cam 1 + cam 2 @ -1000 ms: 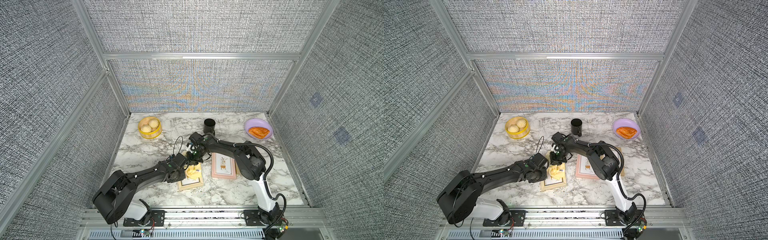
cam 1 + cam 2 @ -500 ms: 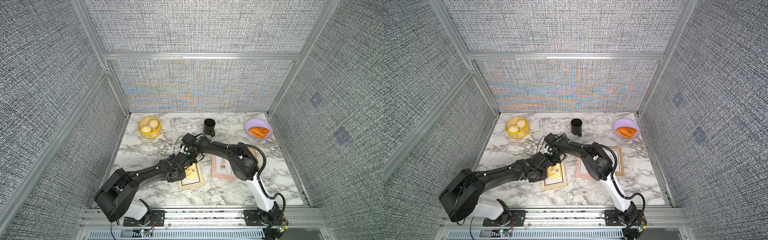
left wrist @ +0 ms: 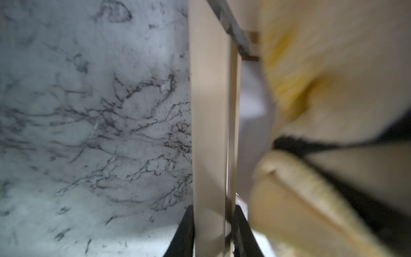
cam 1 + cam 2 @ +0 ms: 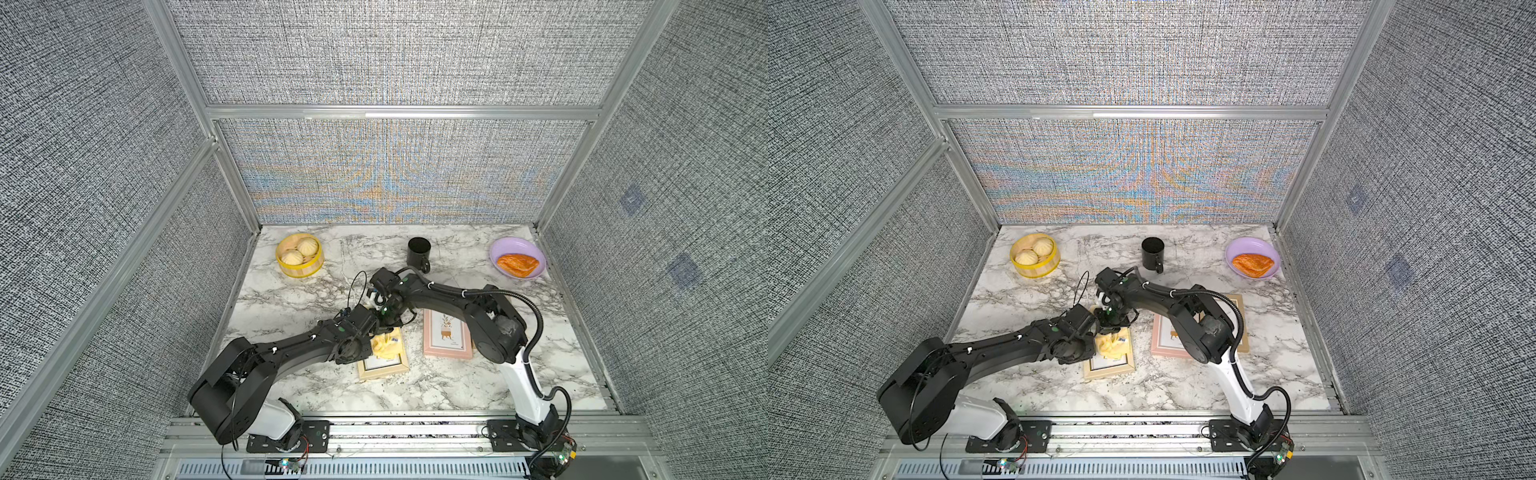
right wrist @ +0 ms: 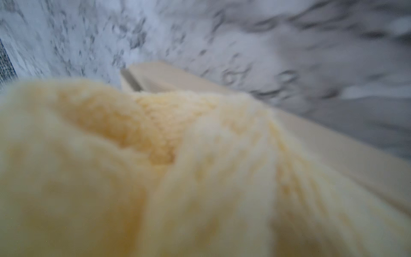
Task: Wipe the picture frame with a cloth
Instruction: Wipe the dirt from the picture frame.
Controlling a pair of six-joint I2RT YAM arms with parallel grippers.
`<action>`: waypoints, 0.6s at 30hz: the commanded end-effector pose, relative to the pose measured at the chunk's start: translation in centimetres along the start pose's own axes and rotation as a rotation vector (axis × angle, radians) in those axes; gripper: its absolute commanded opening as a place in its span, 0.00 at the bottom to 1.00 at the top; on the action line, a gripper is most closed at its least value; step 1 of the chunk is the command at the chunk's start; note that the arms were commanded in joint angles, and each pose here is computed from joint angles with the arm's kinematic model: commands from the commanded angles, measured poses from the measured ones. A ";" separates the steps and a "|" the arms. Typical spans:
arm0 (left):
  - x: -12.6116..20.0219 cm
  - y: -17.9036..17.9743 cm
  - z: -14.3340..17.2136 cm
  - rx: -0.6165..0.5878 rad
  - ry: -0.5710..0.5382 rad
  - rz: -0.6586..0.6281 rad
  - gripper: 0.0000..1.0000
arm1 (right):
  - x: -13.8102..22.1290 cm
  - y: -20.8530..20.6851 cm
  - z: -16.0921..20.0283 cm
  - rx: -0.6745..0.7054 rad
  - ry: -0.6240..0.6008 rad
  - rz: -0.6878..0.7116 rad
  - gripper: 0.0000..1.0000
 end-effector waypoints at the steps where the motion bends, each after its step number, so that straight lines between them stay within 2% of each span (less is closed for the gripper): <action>1: -0.2 0.8 0.8 0.025 0.043 -0.039 0.00 | -1.8 -3.9 3.1 -0.086 0.088 0.228 0.00; 6: 0.0 1.0 0.9 0.032 0.037 -0.045 0.00 | 1.4 -9.4 0.9 -0.130 -0.021 0.434 0.00; 10: 0.2 1.2 1.0 0.035 0.034 -0.048 0.00 | 2.7 -11.2 0.2 -0.165 -0.056 0.458 0.00; 15: 0.4 1.4 1.3 0.041 0.033 -0.051 0.00 | 3.4 -10.9 0.3 -0.179 -0.082 0.445 0.00; 18: 0.5 1.5 1.3 0.050 0.026 -0.047 0.00 | 2.8 -10.2 1.3 -0.187 -0.053 0.402 0.00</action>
Point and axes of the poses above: each gripper's point midway between its finger pads, its own x axis back along the fingers, its own y axis along the line the jaws close on, z = x × y, the point moved 3 cm from there along x, back along the fingers, and after that the axes turned 15 degrees about -x, right-handed, at the moved point
